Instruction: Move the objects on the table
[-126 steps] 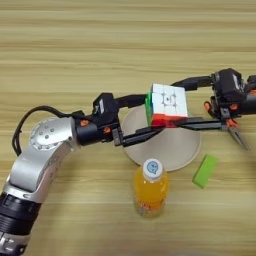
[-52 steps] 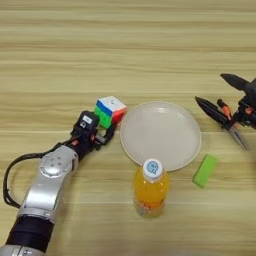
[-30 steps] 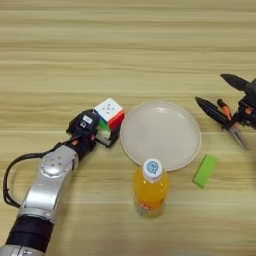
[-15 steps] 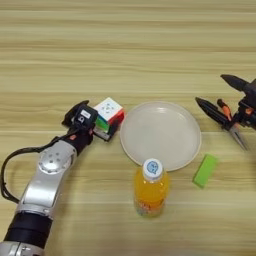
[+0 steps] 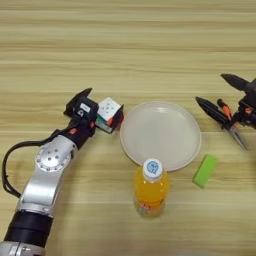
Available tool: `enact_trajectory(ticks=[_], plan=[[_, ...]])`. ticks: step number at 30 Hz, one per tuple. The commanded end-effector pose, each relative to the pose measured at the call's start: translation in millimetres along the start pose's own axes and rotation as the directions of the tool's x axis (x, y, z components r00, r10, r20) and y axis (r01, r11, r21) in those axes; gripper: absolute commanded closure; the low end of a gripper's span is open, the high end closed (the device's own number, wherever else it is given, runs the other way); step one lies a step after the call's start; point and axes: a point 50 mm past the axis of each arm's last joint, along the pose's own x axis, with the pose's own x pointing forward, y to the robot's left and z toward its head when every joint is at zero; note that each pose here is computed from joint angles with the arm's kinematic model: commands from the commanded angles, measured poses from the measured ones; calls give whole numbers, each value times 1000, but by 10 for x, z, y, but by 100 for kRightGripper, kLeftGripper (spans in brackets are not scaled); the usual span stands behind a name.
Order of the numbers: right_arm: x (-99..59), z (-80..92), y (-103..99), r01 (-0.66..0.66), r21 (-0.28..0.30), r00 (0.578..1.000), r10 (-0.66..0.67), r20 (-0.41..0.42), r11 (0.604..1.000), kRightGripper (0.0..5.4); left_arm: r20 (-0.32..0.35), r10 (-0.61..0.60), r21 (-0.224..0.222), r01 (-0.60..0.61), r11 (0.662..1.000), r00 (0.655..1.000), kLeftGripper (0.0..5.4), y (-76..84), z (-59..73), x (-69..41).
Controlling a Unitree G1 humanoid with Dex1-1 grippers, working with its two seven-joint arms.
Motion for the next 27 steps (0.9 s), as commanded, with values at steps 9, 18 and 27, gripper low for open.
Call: enact_trajectory(ticks=[9, 18, 27], plan=[[-18, -105, -119, 75, 0, 995, -75, -73, 997, 0, 268, 115, -33, -110, 993, 957, 3, 221, 378, 53], [-82, -366, -219, 229, 56, 955, -214, -205, 972, 0, 266, 273, -97, -256, 962, 925, 3, 429, 262, 88], [-75, -675, -148, 311, 99, 909, -266, -321, 945, 0, 268, 314, -107, -296, 949, 911, 3, 475, 193, 98]])
